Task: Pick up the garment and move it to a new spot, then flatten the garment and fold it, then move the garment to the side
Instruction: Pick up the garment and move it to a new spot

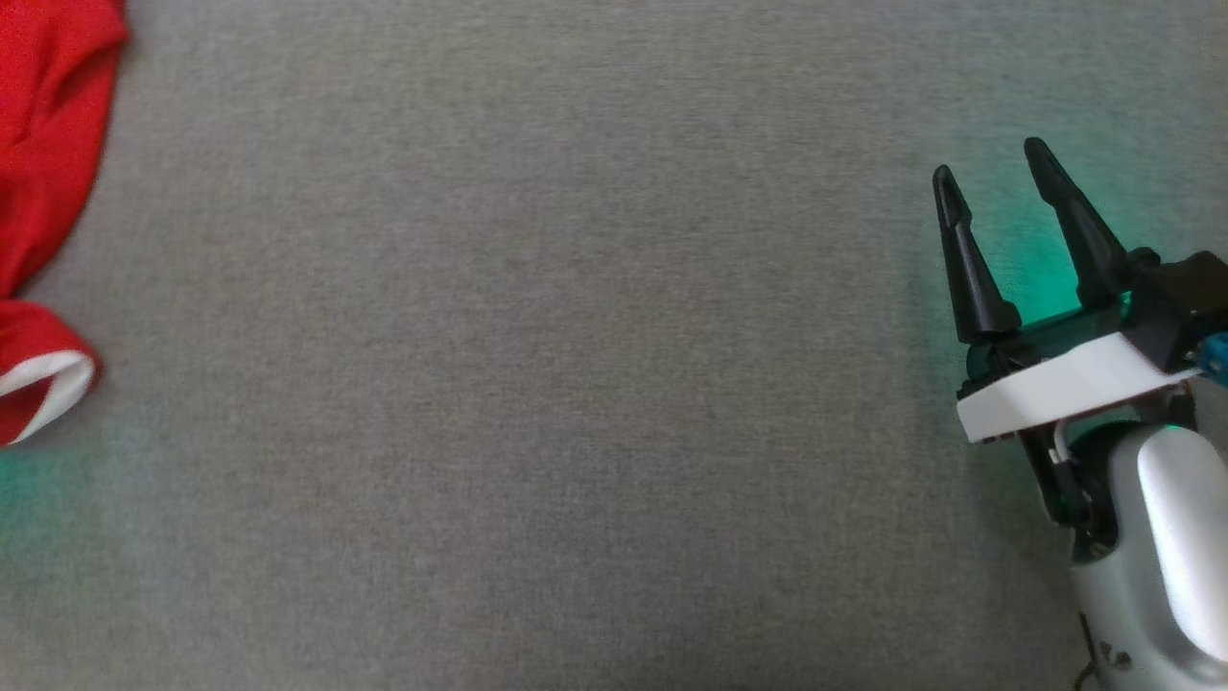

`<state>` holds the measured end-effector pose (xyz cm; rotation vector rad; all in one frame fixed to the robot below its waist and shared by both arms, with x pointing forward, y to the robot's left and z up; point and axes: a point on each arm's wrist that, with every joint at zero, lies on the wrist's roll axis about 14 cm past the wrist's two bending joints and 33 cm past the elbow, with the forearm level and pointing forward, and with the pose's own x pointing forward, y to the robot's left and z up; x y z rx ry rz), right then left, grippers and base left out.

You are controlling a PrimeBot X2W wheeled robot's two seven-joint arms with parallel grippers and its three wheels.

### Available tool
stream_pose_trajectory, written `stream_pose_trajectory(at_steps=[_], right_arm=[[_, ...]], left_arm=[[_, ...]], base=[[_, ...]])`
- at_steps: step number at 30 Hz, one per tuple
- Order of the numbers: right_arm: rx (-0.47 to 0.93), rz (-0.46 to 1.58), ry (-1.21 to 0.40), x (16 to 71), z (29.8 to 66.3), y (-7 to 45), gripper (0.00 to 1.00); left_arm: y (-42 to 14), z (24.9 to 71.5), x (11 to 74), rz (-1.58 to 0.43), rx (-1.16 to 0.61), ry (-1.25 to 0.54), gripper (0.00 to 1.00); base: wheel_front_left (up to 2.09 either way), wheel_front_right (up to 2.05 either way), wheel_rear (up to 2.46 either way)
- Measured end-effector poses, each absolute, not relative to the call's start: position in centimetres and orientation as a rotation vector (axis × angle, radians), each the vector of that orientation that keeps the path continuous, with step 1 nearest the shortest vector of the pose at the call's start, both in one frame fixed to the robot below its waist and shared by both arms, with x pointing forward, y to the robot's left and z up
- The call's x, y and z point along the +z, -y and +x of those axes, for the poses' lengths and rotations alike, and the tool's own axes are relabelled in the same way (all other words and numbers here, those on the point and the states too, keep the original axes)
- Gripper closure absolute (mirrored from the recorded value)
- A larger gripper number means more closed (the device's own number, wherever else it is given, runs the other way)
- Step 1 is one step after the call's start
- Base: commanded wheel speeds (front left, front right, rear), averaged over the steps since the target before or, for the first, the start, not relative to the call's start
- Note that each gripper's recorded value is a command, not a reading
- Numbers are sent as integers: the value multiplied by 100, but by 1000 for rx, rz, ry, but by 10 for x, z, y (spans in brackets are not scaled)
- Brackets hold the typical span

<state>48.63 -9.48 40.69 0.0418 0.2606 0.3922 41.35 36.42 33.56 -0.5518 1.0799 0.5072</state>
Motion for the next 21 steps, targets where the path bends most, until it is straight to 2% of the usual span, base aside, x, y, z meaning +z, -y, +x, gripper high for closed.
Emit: stream_pose_trajectory(at_steps=[9, 15, 21], right_arm=[[357, 55, -211, 431, 472, 100, 0], [341, 93, -191, 450, 444, 99, 0], [334, 109, -160, 472, 409, 98, 0]], left_arm=[[-363, 420, 379, -426, 426, -895, 100], [-357, 461, 494, -281, 288, -568, 100], [-297, 479, 630, -213, 51, -236, 100]], base=[[0, 0, 0], [0, 0, 0], [0, 0, 0]])
